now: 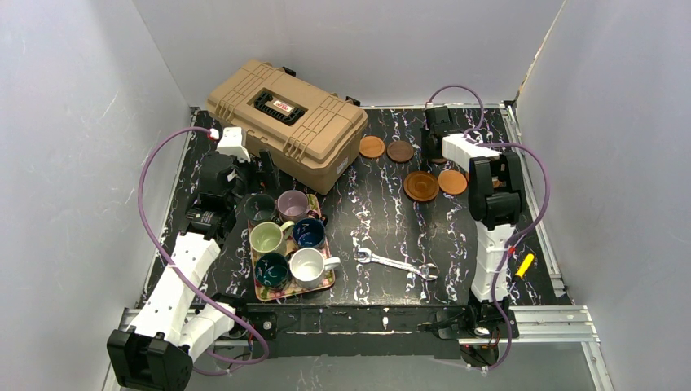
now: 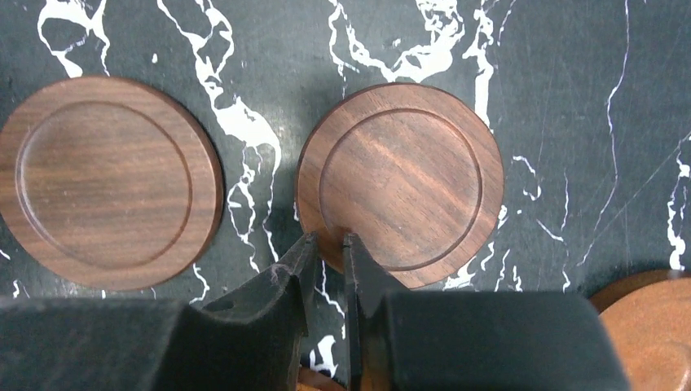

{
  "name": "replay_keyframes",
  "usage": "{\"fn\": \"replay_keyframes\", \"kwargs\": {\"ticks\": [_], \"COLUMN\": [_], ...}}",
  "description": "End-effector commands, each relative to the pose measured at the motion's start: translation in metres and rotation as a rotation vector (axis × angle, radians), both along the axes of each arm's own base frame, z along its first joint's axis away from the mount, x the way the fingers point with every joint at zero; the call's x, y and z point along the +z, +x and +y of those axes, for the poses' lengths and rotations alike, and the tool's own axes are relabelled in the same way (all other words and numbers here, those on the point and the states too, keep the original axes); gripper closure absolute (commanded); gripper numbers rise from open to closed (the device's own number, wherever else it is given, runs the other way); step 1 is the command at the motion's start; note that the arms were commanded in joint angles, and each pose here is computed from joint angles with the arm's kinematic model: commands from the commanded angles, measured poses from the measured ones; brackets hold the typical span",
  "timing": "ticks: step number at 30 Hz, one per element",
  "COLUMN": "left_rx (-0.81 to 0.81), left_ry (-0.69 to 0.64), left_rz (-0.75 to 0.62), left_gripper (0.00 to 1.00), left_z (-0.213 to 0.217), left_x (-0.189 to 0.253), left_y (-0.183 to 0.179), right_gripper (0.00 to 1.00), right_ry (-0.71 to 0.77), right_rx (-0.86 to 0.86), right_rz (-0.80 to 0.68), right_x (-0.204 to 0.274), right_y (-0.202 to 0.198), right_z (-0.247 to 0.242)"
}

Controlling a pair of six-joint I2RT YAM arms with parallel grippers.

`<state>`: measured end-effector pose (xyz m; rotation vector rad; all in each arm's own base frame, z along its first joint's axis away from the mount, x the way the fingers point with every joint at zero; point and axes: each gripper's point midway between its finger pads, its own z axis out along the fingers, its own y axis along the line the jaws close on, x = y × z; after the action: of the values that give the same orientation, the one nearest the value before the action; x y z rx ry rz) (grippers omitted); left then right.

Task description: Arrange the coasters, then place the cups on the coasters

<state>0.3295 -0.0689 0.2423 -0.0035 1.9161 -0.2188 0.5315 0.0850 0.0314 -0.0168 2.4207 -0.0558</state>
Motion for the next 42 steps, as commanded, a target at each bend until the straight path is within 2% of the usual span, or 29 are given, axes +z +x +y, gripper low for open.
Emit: {"fn": "replay_keyframes", "kwargs": {"ticks": [1, 20, 33, 42], "left_rx": [-0.014, -0.014, -0.013, -0.013], "left_ry": [-0.012, -0.014, -0.015, -0.015], "left_rz": [-0.046, -0.046, -0.044, -0.044], "left_gripper": [0.02, 0.02, 0.02, 0.02], "left_z": [-0.003, -0.004, -0.004, -0.004], "left_x": [0.020, 0.020, 0.019, 0.019], "left_y": [-0.001, -0.001, -0.001, 0.000], "right_gripper": [0.74, 0.76, 0.76, 0.73], "right_ry": [0.027, 0.078, 0.099, 0.111], "right_rx": [-0.007, 0.016, 0.026, 0.030], "right_rz": [0.103, 0.142, 0.143, 0.099], "right_x": [-0.012, -0.008, 0.000, 0.024], "right_y": [-0.033, -0.061, -0.062, -0.051], "right_z": [0.000, 0.006, 0.009, 0.012]}}
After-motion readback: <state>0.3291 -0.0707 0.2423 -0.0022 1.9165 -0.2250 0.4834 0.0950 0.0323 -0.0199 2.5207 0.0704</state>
